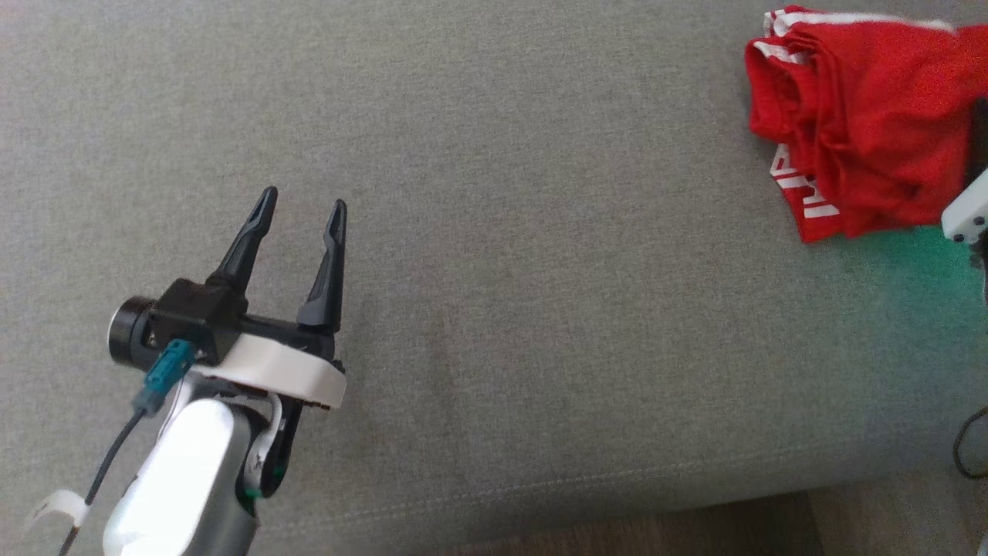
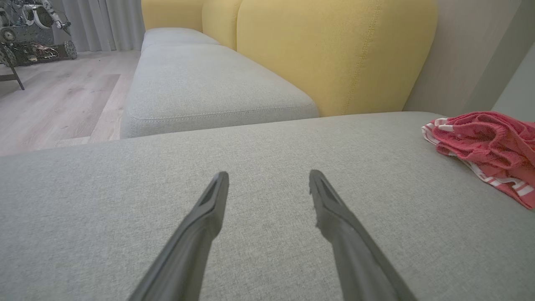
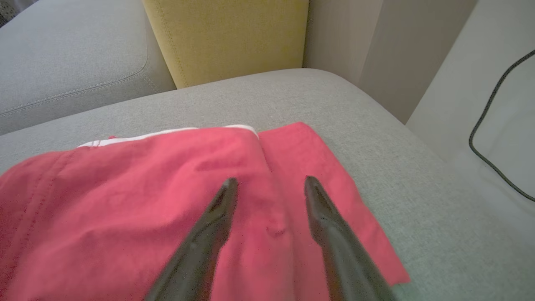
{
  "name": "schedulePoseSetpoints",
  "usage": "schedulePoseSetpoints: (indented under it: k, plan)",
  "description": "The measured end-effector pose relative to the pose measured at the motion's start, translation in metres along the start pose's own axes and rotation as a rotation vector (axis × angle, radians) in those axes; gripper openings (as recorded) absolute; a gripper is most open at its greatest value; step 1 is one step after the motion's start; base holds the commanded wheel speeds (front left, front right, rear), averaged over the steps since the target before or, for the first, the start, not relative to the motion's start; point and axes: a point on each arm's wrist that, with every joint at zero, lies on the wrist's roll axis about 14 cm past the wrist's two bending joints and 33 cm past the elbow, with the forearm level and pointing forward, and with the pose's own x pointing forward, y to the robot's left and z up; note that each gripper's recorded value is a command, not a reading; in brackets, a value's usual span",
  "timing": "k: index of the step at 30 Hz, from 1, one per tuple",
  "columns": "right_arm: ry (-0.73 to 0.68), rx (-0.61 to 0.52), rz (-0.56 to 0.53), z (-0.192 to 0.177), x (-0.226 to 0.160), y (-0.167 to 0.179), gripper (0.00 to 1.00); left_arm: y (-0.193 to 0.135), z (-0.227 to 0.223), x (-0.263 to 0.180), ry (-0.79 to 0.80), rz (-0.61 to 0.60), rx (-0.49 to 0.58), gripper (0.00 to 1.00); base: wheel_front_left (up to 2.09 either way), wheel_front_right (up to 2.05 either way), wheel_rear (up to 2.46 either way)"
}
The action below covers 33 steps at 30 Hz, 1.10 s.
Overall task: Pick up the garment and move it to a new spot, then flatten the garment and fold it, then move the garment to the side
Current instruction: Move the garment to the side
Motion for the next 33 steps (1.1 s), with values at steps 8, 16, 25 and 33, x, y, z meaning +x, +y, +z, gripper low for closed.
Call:
schedulePoseSetpoints:
  k: [8, 16, 25, 33]
  plan:
    - [-0.114, 0.007, 0.006, 0.018, -0.01, 0.001, 1.0, -0.004, 0.009, -0.002, -0.017, -0.005, -0.001, 1.0, 0.0, 0.0, 0.0]
    - [-0.298, 0.01, 0.169, 0.028, -0.058, 0.07, 1.0, -0.002, 0.02, -0.021, -0.027, 0.036, 0.001, 1.0, 0.0, 0.0, 0.0]
    - [-0.374, -0.022, 0.37, 0.026, -0.106, 0.146, 1.0, 0.02, 0.029, -0.051, -0.035, 0.138, 0.009, 1.0, 0.0, 0.0, 0.0]
    - [-0.362, -0.04, 0.491, 0.014, -0.141, 0.183, 1.0, 0.041, 0.033, -0.09, -0.035, 0.24, 0.016, 1.0, 0.0, 0.0, 0.0]
